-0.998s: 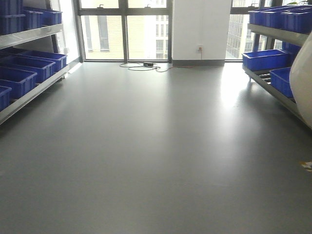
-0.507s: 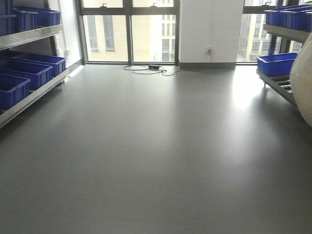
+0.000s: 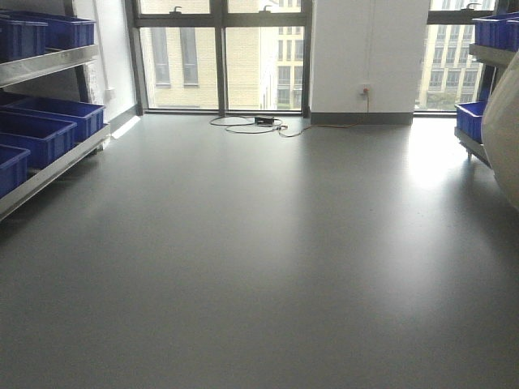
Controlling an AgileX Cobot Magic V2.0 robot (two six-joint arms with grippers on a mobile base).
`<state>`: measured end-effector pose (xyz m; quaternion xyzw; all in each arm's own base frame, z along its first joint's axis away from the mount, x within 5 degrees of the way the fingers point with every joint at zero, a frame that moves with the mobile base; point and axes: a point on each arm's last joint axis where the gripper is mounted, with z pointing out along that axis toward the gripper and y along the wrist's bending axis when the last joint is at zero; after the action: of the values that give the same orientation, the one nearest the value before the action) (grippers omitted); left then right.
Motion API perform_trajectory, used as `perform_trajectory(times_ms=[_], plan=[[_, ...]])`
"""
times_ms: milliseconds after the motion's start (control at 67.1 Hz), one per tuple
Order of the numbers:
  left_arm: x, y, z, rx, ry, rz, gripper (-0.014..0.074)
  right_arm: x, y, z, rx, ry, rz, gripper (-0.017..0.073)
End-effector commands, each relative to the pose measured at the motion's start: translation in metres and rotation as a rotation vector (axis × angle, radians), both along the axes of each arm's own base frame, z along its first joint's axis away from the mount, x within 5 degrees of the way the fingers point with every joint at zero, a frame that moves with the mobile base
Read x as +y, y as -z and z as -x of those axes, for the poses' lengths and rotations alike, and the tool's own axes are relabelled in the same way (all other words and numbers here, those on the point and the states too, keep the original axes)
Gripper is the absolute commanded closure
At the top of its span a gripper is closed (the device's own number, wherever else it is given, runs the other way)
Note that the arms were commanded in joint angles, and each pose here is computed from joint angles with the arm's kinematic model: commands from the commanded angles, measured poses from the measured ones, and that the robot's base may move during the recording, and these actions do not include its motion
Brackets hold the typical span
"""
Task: Move white bin to right shelf second layer
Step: 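Drive toward the windows and turn toward the blue crate rack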
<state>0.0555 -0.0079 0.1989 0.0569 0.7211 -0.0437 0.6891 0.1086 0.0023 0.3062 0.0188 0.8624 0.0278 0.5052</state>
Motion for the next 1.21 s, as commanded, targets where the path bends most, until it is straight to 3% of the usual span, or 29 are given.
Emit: perform_trajectory(times_ms=[0,1192], plan=[[-0.0003,0.0038,-0.0004,-0.063,0.003,0.012,0.0509,-0.0009,-0.0180,-0.0032,-0.121,0.011,-0.005,0.0475],[-0.0003,0.0038,-0.0004,-0.063,0.003,0.012,0.0509,-0.0009,-0.0179,-0.0035,-0.120,0.011,-0.005,0.0475]])
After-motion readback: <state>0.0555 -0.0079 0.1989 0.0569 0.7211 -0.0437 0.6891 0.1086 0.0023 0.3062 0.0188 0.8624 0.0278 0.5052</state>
